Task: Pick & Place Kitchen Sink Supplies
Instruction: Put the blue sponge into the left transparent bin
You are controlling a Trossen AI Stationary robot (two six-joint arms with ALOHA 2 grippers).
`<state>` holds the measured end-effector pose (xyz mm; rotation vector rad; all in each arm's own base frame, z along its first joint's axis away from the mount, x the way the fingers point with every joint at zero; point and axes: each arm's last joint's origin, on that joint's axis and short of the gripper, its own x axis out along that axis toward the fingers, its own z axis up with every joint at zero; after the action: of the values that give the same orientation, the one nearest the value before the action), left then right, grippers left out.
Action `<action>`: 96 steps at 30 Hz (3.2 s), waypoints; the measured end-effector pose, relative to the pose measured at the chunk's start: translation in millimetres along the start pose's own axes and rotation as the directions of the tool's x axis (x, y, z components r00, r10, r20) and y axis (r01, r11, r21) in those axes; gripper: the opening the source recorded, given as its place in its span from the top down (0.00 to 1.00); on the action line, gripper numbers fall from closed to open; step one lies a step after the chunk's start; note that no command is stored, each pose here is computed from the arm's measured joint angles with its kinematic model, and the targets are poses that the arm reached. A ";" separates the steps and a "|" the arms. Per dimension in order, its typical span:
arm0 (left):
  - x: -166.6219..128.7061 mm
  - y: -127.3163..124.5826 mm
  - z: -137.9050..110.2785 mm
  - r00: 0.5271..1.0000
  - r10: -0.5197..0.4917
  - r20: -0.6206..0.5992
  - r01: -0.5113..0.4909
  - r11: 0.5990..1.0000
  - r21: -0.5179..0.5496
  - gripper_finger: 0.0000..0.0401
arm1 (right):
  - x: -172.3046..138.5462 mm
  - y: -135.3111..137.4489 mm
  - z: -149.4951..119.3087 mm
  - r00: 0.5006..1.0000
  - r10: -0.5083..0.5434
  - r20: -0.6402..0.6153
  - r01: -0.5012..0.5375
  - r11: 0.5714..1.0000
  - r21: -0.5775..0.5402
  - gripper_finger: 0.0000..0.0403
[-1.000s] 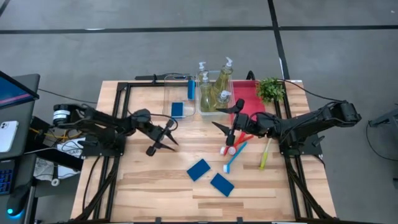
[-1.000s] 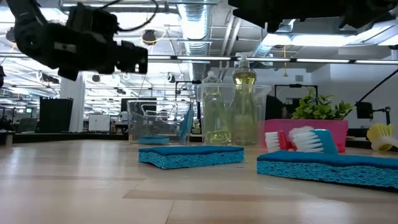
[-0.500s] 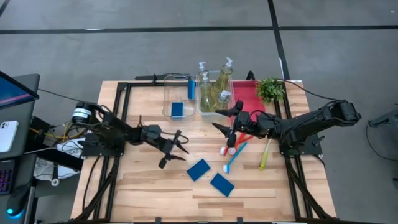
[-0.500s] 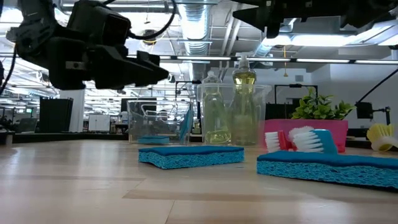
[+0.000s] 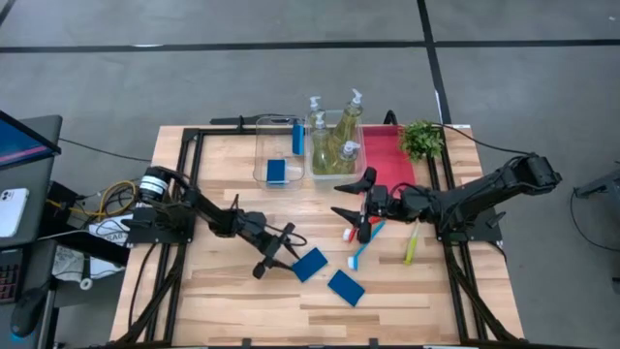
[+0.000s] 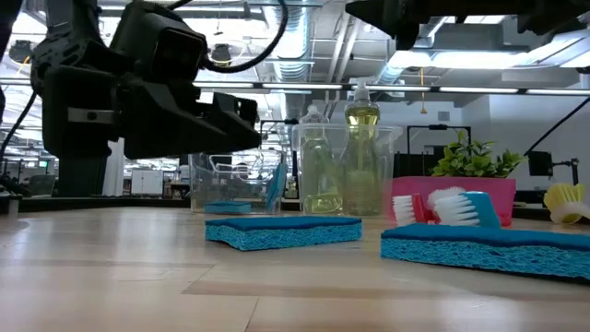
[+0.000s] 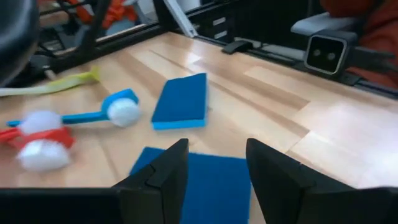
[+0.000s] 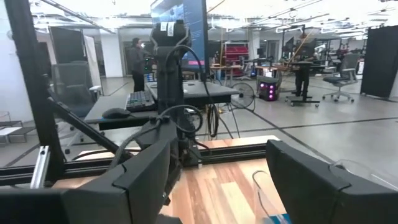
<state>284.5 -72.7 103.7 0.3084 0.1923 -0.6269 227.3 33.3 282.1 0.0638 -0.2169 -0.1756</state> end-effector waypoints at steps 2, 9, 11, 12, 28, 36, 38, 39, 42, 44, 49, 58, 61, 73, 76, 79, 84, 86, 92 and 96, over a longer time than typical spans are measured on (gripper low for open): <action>6.9 1.2 -2.0 0.999 -0.036 0.008 0.037 0.999 -0.025 0.60 | 0.0 0.0 0.0 1.000 0.000 0.000 0.000 1.000 0.000 0.36; 25.7 12.5 -21.4 0.983 -0.179 0.027 0.181 0.963 -0.201 0.60 | 0.1 -0.2 -0.4 1.000 -0.001 -0.003 0.001 1.000 -0.002 0.36; 26.0 19.6 -30.1 0.979 -0.203 0.027 0.202 0.937 -0.283 0.61 | 0.1 -0.2 -0.4 1.000 -0.001 -0.004 0.001 1.000 -0.002 0.36; 25.8 23.1 -34.9 0.979 -0.205 0.023 0.201 0.925 -0.323 0.61 | 0.1 -0.2 -0.4 1.000 -0.001 -0.004 0.001 1.000 -0.002 0.36; 4.7 43.4 -47.4 0.965 0.051 -0.257 -0.119 0.959 -0.256 0.62 | 0.1 -0.2 -0.4 1.000 -0.001 -0.004 0.001 1.000 -0.002 0.36; -25.3 28.6 -17.9 0.921 0.203 -0.332 -0.250 0.963 -0.106 0.62 | 0.1 -0.2 -0.7 1.000 -0.001 -0.007 0.001 1.000 -0.003 0.36; -31.4 25.6 -3.8 0.930 0.236 -0.280 -0.267 0.961 -0.076 0.62 | 0.1 -0.2 -0.6 1.000 -0.001 -0.006 0.001 1.000 -0.003 0.36; -34.0 23.9 0.9 0.933 0.246 -0.263 -0.272 0.960 -0.067 0.62 | 0.0 -0.2 -0.6 1.000 -0.001 -0.005 0.001 1.000 -0.002 0.36; -39.5 16.5 9.4 0.937 0.254 -0.241 -0.274 0.961 -0.050 0.62 | -0.1 0.2 -0.2 1.000 0.001 -0.001 -0.001 1.000 -0.001 0.36; -40.0 12.6 16.2 0.947 0.249 -0.205 -0.262 0.964 -0.040 0.62 | -0.5 1.3 -0.2 1.000 0.005 -0.002 -0.005 1.000 0.000 0.36; -32.7 0.5 15.6 0.960 0.202 -0.195 -0.185 0.978 0.100 0.62 | -0.6 1.7 0.1 1.000 0.008 0.001 -0.008 1.000 0.002 0.36; -17.8 -0.4 -11.1 0.958 0.208 -0.198 -0.184 0.974 0.133 0.62 | -0.6 1.7 0.6 1.000 0.008 0.006 -0.008 1.000 0.028 0.36; -14.1 0.8 -22.9 0.955 0.217 -0.204 -0.193 0.972 0.130 0.62 | -0.6 1.7 0.6 1.000 0.008 0.006 -0.008 1.000 0.028 0.36; 2.3 13.9 -45.3 0.953 0.186 -0.241 -0.170 0.982 0.085 0.63 | -0.4 1.0 0.6 1.000 0.004 0.006 -0.004 1.000 -0.004 0.36; -0.1 15.4 -42.9 0.948 0.202 -0.244 -0.184 0.978 0.095 0.68 | -0.4 1.0 0.6 1.000 0.004 0.006 -0.004 1.000 -0.005 0.36; -2.6 16.4 -39.8 0.943 0.227 -0.246 -0.197 0.971 0.138 0.79 | -0.3 0.8 0.6 1.000 0.003 0.007 -0.003 1.000 -0.006 0.36; -6.3 20.9 -30.1 0.925 0.296 -0.240 -0.251 0.947 0.201 0.97 | -0.3 0.8 1.8 1.000 0.004 0.018 -0.004 1.000 -0.004 0.36; -8.2 23.7 -24.8 0.910 0.343 -0.234 -0.296 0.931 0.212 0.97 | -0.4 0.8 2.7 1.000 0.003 0.027 -0.003 1.000 -0.001 0.36; -14.6 28.1 -6.6 0.889 0.409 -0.204 -0.349 0.896 0.273 0.99 | 1.7 1.5 8.3 0.999 0.003 0.044 0.000 0.999 -0.053 0.36; -21.9 29.9 5.3 0.877 0.451 -0.168 -0.385 0.867 0.316 0.98 | 3.4 2.3 13.3 0.998 0.003 0.060 0.001 0.998 -0.066 0.36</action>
<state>285.6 -39.6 121.2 0.6767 0.2587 -0.1746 228.0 34.3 295.9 -0.0075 -0.2708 -0.1838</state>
